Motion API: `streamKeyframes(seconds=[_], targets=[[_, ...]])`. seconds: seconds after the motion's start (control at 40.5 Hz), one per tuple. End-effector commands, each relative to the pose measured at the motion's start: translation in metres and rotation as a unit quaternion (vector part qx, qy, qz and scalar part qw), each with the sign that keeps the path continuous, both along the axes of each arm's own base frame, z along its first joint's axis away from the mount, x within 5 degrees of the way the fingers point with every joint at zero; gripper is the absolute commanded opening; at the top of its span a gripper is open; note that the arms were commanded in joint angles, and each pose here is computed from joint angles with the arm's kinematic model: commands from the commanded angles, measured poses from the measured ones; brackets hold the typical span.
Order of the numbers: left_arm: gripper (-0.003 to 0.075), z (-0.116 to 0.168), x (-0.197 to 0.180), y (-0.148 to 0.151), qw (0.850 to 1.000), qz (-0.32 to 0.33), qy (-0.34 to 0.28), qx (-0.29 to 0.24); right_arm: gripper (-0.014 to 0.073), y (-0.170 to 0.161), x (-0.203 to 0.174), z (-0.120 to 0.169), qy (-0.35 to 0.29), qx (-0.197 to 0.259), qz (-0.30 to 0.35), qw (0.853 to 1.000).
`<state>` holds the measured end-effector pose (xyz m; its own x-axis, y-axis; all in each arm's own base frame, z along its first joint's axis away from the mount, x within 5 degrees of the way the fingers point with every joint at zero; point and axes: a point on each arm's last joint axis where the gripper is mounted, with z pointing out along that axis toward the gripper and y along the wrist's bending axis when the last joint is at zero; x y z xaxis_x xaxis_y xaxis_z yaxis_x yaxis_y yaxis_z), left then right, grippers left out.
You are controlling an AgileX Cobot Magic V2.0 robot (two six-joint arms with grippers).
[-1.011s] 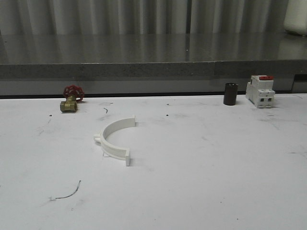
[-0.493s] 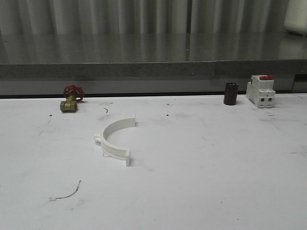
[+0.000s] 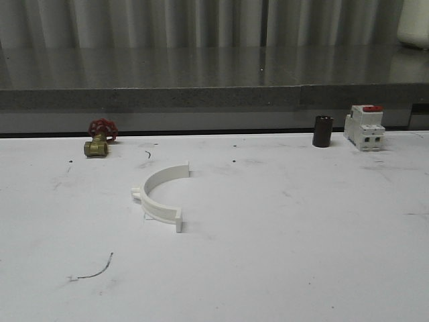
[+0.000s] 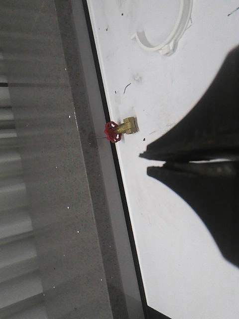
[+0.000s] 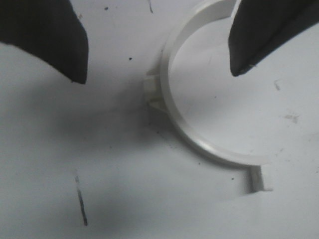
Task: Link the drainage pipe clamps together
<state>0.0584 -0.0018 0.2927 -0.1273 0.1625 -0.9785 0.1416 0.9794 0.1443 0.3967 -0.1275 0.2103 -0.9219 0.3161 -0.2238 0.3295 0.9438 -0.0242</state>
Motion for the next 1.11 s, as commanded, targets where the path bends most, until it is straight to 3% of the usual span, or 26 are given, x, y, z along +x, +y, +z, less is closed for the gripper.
streamKeyframes(seconds=[0.0,0.419,0.765,1.085], targets=[[-0.0020,0.014,0.000,-0.002,0.999,-0.012,-0.043,-0.006,0.0597,-0.007,0.007,0.020,-0.023,-0.017,0.000,1.000],[-0.0020,0.014,0.000,-0.002,0.999,-0.012,-0.043,-0.006,0.0583,-0.011,0.018,-0.009,0.025,-0.006,0.000,1.000],[-0.0020,0.014,0.000,-0.002,0.999,-0.012,-0.043,-0.006,0.0242,-0.011,0.015,-0.010,0.040,-0.002,0.000,0.999],[-0.0020,0.014,0.000,-0.002,0.999,-0.012,-0.043,-0.006,0.0209,-0.011,0.015,-0.010,0.041,-0.003,0.005,0.999]])
